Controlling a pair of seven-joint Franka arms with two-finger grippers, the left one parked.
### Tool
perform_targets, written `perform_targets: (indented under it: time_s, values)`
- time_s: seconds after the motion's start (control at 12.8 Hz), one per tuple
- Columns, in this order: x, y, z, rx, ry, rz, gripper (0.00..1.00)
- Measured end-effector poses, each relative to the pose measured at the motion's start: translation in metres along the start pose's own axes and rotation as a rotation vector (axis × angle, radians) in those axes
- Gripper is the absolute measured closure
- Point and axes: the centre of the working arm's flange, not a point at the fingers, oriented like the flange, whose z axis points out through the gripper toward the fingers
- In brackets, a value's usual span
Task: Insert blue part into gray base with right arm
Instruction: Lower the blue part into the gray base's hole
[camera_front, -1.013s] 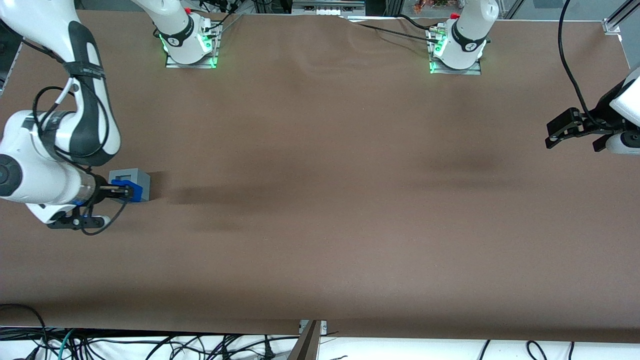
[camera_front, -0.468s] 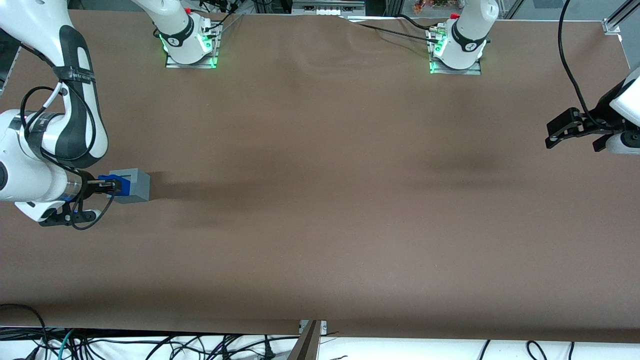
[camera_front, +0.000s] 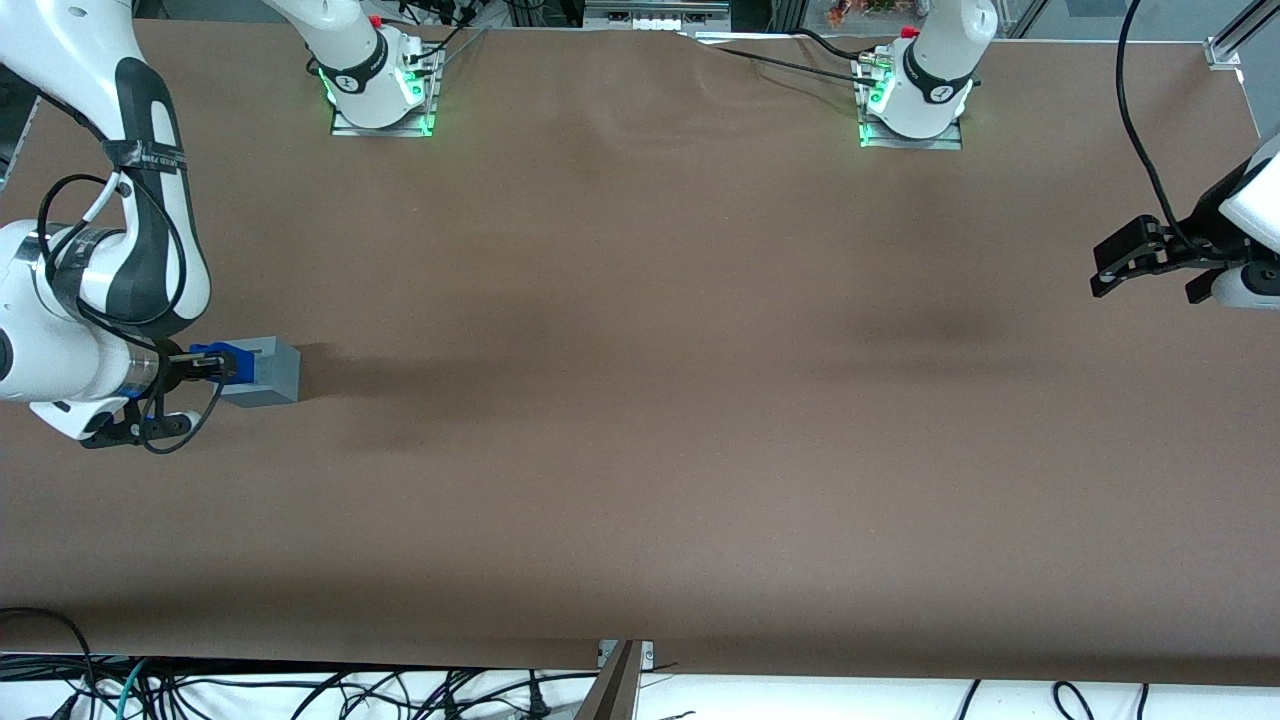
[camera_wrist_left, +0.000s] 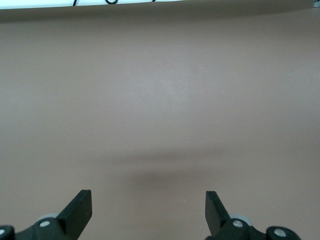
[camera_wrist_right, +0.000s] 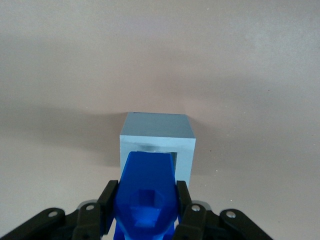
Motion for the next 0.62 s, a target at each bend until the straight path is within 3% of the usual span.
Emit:
perform_targets:
  time_s: [0.62]
  values:
    - [0.000,0.007,0.015,-0.002,-0.017,-0.023,0.49]
